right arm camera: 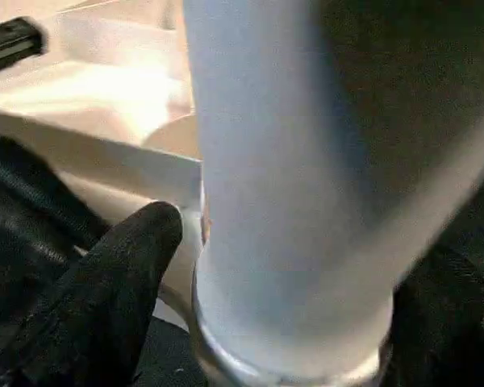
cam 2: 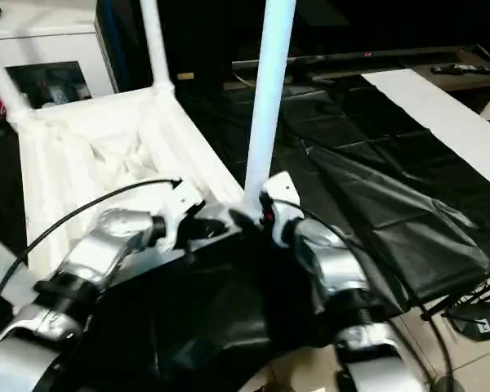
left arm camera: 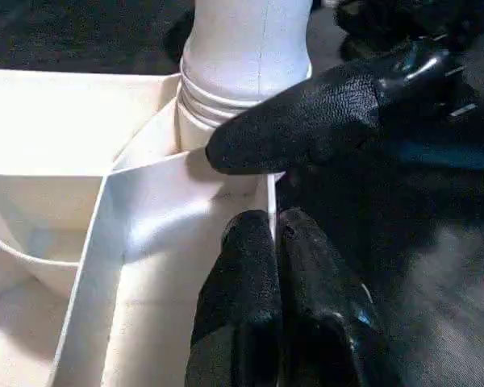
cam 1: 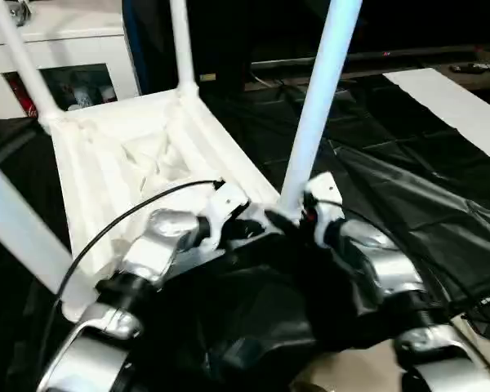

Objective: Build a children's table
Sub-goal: Rotate leg to tighten

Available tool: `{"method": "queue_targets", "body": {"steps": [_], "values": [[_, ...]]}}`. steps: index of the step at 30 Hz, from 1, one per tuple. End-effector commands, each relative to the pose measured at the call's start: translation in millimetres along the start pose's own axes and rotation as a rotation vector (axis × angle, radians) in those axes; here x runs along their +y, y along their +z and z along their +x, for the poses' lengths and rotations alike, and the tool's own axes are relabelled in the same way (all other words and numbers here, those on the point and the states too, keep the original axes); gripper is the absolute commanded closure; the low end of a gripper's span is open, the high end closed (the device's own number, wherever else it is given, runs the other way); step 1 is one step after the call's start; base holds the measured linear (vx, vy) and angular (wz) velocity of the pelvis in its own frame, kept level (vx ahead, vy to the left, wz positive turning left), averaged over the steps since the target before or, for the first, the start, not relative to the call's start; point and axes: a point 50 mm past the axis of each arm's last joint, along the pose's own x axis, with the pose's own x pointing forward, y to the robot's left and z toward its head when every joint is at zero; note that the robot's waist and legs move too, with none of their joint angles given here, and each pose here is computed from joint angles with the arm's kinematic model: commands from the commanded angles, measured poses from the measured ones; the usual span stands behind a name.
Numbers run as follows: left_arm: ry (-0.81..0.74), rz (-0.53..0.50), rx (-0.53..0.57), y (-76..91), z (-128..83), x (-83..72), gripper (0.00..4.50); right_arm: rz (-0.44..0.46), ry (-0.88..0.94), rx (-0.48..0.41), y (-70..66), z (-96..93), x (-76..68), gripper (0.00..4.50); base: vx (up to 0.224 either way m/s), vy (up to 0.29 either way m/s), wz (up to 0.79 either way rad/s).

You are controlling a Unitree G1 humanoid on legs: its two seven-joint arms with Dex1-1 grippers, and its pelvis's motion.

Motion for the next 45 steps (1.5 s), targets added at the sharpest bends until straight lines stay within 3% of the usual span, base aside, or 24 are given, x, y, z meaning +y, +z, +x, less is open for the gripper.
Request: {"method": "queue_targets", "body": {"steps": [1, 10, 14, 29, 35, 40, 41, 45], "values": [[-0.137, 0.069, -0.089, 18.1, 8, -15.0, 4.5, -0.029, 0.165, 0.016, -1.9, 3.2, 17.6, 0.6, 0.0, 0.0, 0.0], [-0.275, 0.067, -0.057, 11.2, -12, -19.3, 4.5, -0.075, 0.373, 0.056, -3.2, -22.0, 18.1, 0.6, 0.0, 0.0, 0.0], [-0.303, 0.067, -0.043, 8.9, -16, -20.8, 4.5, -0.075, 0.398, 0.056, -2.9, -24.7, 19.0, 0.6, 0.0, 0.0, 0.0], [-0.331, 0.054, -0.016, 3.8, -22, -23.2, 4.5, -0.053, 0.421, 0.059, -6.9, -24.4, 25.2, 1.72, 0.0, 0.0, 0.0], [-0.252, 0.049, -0.031, 5.9, -14, -19.2, 4.5, -0.028, 0.333, 0.051, -9.8, -16.0, 26.4, 1.8, 0.0, 0.0, 0.0], [0.003, 0.009, -0.032, 15.8, 10, -2.2, 4.5, 0.051, -0.047, 0.069, -14.8, 12.0, 14.3, 1.8, 0.0, 0.0, 0.0], [0.003, 0.009, -0.032, 15.8, 10, -2.2, 4.5, 0.051, -0.047, 0.069, -14.8, 12.0, 14.3, 1.8, 0.0, 0.0, 0.0], [0.139, -0.013, -0.045, 24.0, 27, 1.6, 4.5, 0.094, -0.128, 0.047, -9.2, 31.2, 25.5, 1.8, 0.0, 0.0, 0.0]]}}
